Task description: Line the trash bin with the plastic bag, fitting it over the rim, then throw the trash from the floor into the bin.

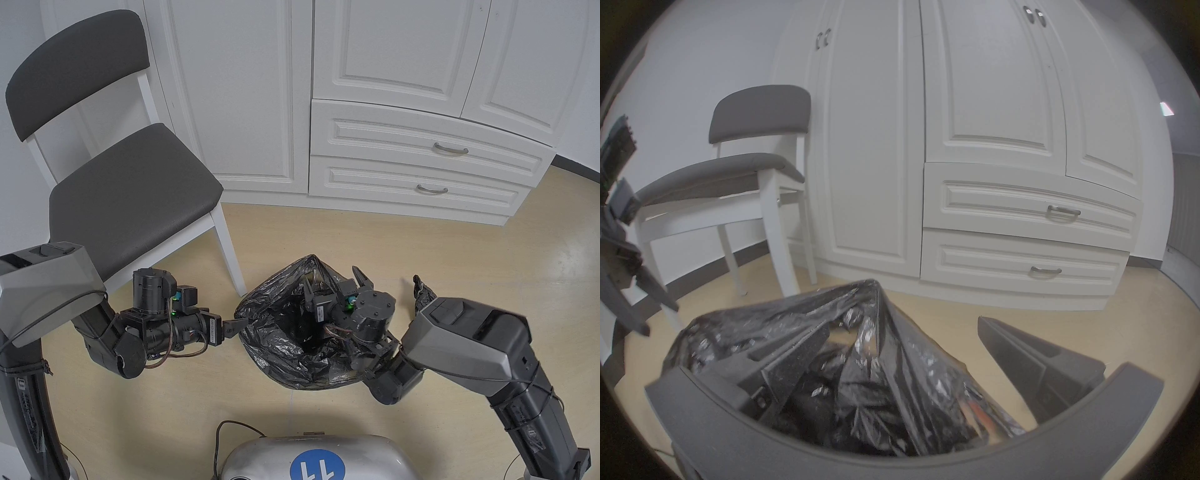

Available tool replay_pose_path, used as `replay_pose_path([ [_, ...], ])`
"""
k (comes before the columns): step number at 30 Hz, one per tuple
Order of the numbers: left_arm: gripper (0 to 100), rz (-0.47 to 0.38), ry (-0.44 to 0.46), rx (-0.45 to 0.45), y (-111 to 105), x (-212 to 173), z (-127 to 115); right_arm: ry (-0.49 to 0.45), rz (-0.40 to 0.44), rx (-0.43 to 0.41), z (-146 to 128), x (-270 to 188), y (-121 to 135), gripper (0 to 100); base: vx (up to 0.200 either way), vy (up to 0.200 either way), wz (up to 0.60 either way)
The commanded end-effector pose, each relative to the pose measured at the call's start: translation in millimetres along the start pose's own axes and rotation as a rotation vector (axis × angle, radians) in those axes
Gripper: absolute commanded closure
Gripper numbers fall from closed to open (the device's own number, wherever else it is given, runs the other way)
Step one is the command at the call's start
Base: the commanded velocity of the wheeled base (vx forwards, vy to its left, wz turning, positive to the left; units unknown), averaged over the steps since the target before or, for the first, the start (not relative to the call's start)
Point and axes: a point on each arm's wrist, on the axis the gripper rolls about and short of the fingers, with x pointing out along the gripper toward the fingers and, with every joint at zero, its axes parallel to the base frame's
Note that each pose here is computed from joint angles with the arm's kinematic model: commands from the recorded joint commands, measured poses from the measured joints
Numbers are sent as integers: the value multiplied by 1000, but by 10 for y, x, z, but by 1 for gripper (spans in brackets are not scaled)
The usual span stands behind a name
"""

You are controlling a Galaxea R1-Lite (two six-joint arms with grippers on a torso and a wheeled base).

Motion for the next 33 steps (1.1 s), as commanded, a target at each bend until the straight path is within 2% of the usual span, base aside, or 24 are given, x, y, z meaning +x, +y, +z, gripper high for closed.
replay_pose_path([
  [1, 0, -31, 6, -37, -111, 104, -18, -15, 44, 61, 756, -523, -389, 0, 0, 0, 0],
  [3, 0, -48, 4, -61, -177, 148, -11, 0, 49, 93, 789, -562, -391, 0, 0, 0, 0],
  [6, 0, -58, -5, -101, -235, 187, 17, 71, 56, 122, 786, -593, -384, 0, 0, 0, 0],
  [11, 0, -24, -46, -164, -304, 244, 117, 222, 42, 232, 883, -546, -388, 0, 0, 0, 0],
  [13, 0, -21, -52, -172, -307, 259, 132, 290, 14, 256, 908, -518, -417, 0, 0, 0, 0],
  [14, 0, -21, -48, -172, -307, 286, 119, 361, -9, 263, 902, -504, -432, 0, 0, 0, 0],
  [15, 0, -21, -45, -172, -304, 294, 112, 376, -16, 263, 898, -500, -438, 0, 0, 0, 0],
  [16, 0, -17, -42, -173, -296, 328, 99, 456, -44, 267, 860, -484, -448, 0, 0, 0, 0],
  [19, 0, -9, -32, -176, -284, 364, 71, 559, -79, 266, 800, -440, -469, 0, 0, 0, 0],
  [23, 0, -2, -22, -179, -262, 445, 27, 592, -103, 264, 738, -394, -511, 0, 0, 0, 0],
  [30, 0, 117, -6, -189, -148, 682, -65, 601, -140, 257, 686, -329, -646, 0, 0, 0, 0],
  [33, 0, 132, 12, -201, -93, 719, -79, 607, -147, 250, 666, -321, -674, 0, 0, 0, 0],
])
